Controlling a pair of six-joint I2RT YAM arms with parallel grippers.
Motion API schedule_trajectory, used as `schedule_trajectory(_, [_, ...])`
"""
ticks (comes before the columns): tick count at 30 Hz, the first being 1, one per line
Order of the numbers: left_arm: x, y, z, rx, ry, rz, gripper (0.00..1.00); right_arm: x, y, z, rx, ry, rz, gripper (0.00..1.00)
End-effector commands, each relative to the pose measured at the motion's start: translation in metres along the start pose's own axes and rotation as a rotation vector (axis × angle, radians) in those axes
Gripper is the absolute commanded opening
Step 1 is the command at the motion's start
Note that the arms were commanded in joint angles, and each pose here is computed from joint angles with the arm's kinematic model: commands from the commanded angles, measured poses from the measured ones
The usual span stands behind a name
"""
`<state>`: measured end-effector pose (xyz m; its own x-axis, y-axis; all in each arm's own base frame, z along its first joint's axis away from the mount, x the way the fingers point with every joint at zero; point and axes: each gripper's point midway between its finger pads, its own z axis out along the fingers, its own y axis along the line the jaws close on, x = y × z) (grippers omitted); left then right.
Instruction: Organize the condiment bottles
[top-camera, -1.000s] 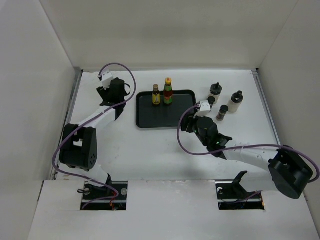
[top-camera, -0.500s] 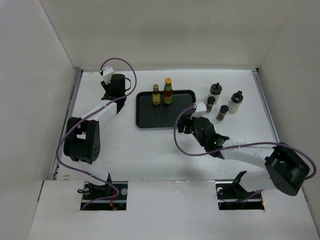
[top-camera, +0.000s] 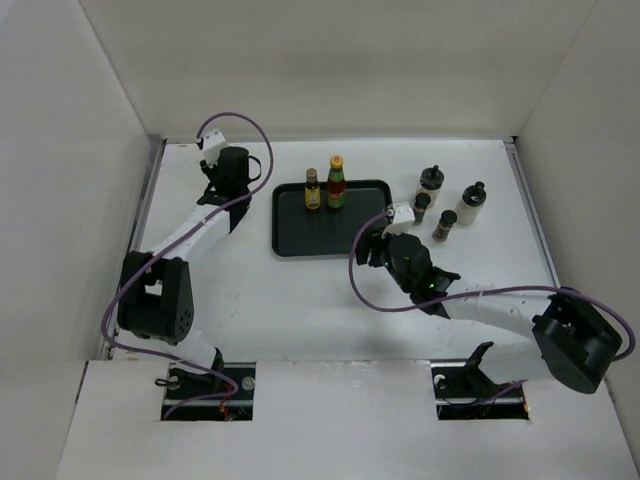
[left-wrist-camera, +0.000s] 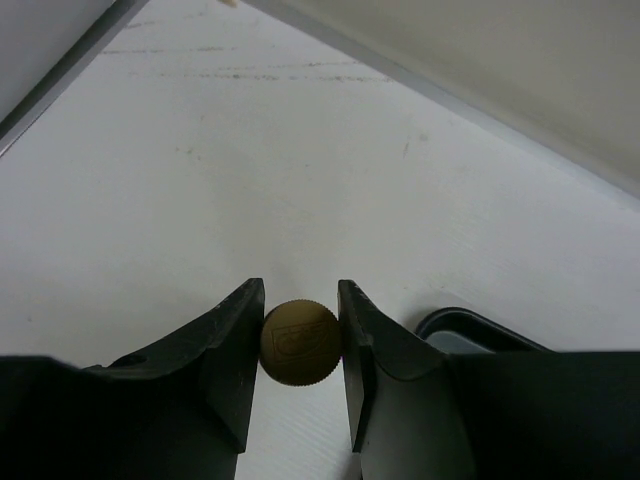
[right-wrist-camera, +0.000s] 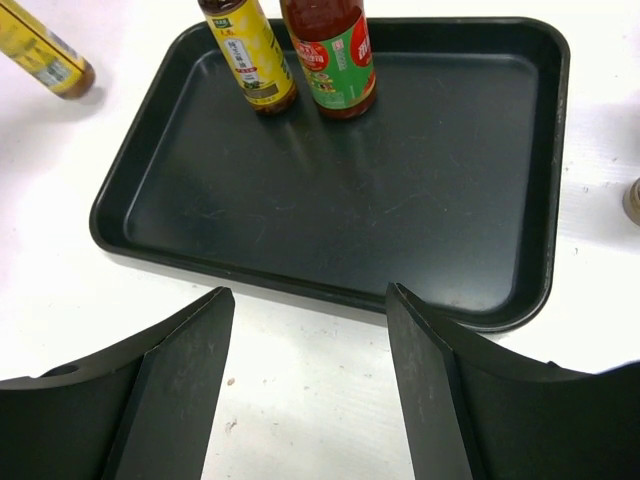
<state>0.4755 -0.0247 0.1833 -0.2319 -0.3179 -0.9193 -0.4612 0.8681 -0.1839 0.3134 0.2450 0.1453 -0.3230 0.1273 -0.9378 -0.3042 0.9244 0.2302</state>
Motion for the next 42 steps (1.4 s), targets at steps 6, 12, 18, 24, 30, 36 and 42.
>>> schedule_trajectory(6, [-0.059, -0.080, -0.078, 0.255, -0.158, -0.111, 0.22, -0.030, 0.007, 0.000, -0.023, -0.088, 0.041, 0.69])
schedule_trajectory(12, [-0.033, -0.118, -0.075, 0.308, -0.125, -0.072, 0.22, -0.031, 0.005, -0.001, -0.019, -0.091, 0.039, 0.70])
schedule_trajectory(18, [-0.014, -0.135, -0.060, 0.311, -0.114, -0.035, 0.22, -0.033, 0.001, -0.002, -0.013, -0.097, 0.046, 0.71])
schedule_trajectory(24, [-0.005, -0.146, -0.054, 0.321, -0.134, -0.011, 0.22, -0.030, 0.002, 0.001, -0.012, -0.089, 0.042, 0.71])
schedule_trajectory(30, [-0.007, -0.153, -0.048, 0.318, -0.157, 0.012, 0.22, -0.028, 0.002, 0.003, -0.008, -0.082, 0.036, 0.71])
schedule_trajectory(36, [0.001, -0.151, -0.037, 0.279, -0.182, 0.075, 0.24, -0.029, 0.002, 0.002, -0.009, -0.085, 0.037, 0.71])
schedule_trajectory(42, [0.018, -0.142, -0.029, 0.251, -0.188, 0.096, 0.31, -0.029, 0.002, 0.001, -0.011, -0.086, 0.039, 0.71])
